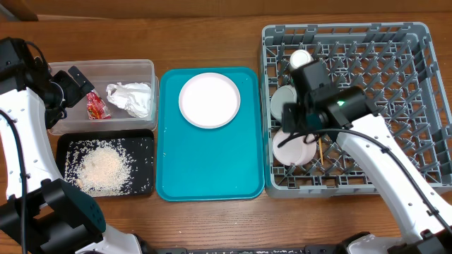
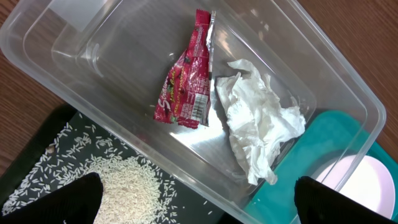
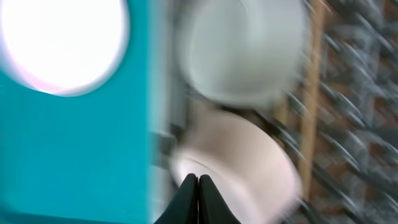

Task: Sort waste into correct bins and load items into the dishwasher
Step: 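Withdraw the right gripper and reach to the white plate, then grasp the white plate edge with the right gripper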

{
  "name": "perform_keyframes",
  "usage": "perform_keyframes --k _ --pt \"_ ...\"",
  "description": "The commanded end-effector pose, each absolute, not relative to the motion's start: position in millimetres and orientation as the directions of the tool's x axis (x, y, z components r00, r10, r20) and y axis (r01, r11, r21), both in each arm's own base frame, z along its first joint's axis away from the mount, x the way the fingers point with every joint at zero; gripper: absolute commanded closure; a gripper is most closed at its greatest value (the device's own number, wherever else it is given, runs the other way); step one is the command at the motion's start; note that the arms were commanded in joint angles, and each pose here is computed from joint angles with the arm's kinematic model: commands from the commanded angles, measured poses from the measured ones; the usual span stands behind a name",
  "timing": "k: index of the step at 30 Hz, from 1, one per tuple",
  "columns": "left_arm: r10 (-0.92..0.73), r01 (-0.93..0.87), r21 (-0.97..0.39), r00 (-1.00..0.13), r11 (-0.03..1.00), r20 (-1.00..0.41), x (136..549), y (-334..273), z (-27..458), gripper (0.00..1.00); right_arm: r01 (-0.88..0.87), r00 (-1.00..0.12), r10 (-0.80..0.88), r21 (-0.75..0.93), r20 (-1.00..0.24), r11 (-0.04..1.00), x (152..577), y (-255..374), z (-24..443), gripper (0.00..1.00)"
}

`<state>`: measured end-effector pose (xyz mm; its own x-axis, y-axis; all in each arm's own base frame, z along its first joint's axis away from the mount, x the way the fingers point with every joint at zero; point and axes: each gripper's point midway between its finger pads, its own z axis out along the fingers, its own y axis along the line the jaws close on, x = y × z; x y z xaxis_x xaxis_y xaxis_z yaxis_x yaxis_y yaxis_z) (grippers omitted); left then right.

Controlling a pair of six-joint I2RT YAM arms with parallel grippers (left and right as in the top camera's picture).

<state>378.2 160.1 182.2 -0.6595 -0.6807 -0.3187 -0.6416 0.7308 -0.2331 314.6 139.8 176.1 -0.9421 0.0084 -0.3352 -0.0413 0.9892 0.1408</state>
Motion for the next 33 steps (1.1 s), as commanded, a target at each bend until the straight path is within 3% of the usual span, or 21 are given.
perform_keyframes --k 1,2,5,17,20,24,26,28,33 --pt "-0.658 -0.621 -0.227 -0.667 0.750 -0.348 376 159 192 0.00 -0.146 -0.915 -0.010 0.306 -0.404 0.941 326 175 209 0.94" --pt "-0.658 -0.621 -0.227 -0.667 0.750 -0.348 376 159 192 0.00 -0.152 -0.906 -0.006 0.313 -0.423 0.938 330 177 212 0.94" --pt "-0.658 -0.621 -0.227 -0.667 0.750 -0.348 376 159 192 0.00 -0.169 -0.885 0.001 0.325 -0.465 0.931 342 183 216 0.80" --pt "-0.658 -0.621 -0.227 -0.667 0.750 -0.348 376 159 192 0.00 -0.418 -0.753 -0.135 0.309 -0.644 0.854 374 284 205 0.82" --pt "-0.658 -0.621 -0.227 -0.667 0.750 -0.348 376 159 192 0.00 -0.451 -0.719 -0.154 0.287 -0.677 0.845 389 317 181 0.82" --pt "-0.658 -0.621 -0.227 -0.667 0.750 -0.348 376 159 192 0.00 -0.481 -0.707 -0.170 0.290 -0.687 0.827 403 349 141 0.74" --pt "-0.658 -0.621 -0.227 -0.667 0.750 -0.348 376 159 192 0.00 -0.484 -0.711 -0.179 0.289 -0.680 0.826 407 358 120 0.75" --pt "-0.658 -0.621 -0.227 -0.667 0.750 -0.348 376 159 192 0.00 -0.478 -0.733 -0.199 0.283 -0.651 0.832 410 363 84 0.83" --pt "-0.658 -0.621 -0.227 -0.667 0.750 -0.348 376 159 192 0.00 -0.458 -0.784 -0.243 0.269 -0.571 0.847 403 359 33 0.84"
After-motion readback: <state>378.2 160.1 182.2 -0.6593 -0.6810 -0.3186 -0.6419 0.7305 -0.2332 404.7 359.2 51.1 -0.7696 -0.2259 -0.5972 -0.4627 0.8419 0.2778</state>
